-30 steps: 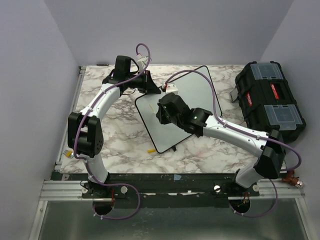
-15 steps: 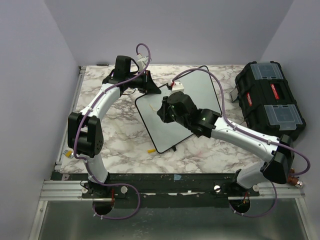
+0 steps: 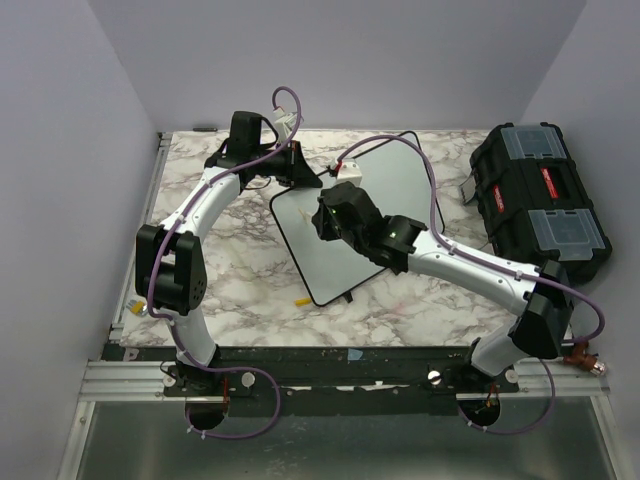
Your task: Write a sentence on the whiteboard
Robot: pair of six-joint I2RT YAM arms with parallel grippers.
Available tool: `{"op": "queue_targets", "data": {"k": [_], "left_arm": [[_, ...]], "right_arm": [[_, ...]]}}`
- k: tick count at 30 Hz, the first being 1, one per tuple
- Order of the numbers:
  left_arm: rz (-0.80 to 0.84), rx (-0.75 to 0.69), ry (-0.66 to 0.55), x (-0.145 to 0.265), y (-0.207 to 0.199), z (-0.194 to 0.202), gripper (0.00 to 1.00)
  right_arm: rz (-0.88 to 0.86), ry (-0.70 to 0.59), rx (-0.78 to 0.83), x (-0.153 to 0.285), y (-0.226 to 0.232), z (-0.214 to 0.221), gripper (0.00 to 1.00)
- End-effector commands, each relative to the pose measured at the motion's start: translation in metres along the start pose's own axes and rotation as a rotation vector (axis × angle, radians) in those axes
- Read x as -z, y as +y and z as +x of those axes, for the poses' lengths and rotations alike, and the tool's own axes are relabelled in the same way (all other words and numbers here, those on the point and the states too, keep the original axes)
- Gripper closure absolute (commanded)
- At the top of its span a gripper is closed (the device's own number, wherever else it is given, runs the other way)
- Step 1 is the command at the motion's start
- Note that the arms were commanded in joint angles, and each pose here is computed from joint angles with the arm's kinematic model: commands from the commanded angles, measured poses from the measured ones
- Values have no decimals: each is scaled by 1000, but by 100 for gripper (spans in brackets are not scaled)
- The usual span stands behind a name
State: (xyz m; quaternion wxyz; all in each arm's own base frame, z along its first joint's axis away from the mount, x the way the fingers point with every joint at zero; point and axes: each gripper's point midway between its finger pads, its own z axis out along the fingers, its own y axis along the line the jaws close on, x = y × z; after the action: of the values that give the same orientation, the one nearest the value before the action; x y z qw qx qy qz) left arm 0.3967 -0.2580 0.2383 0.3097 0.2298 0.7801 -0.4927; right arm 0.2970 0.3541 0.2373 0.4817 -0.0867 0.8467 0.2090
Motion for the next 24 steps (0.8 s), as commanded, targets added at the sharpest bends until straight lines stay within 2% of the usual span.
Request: {"op": "queue_targets", "data": {"k": [1, 8, 15, 24], "left_arm": [[12, -123, -22, -3, 2, -5, 100], [15, -130, -23, -1, 0, -5, 100], [15, -128, -21, -2, 0, -4, 100], [7, -123, -24, -2, 2, -5, 100]], "right_arm": [[14, -59, -29, -4, 4, -20, 99], [42, -47, -22, -7, -4, -11, 99], [67, -82, -16, -8, -6, -21, 99], [38, 4, 7, -16, -4, 7, 99]]}}
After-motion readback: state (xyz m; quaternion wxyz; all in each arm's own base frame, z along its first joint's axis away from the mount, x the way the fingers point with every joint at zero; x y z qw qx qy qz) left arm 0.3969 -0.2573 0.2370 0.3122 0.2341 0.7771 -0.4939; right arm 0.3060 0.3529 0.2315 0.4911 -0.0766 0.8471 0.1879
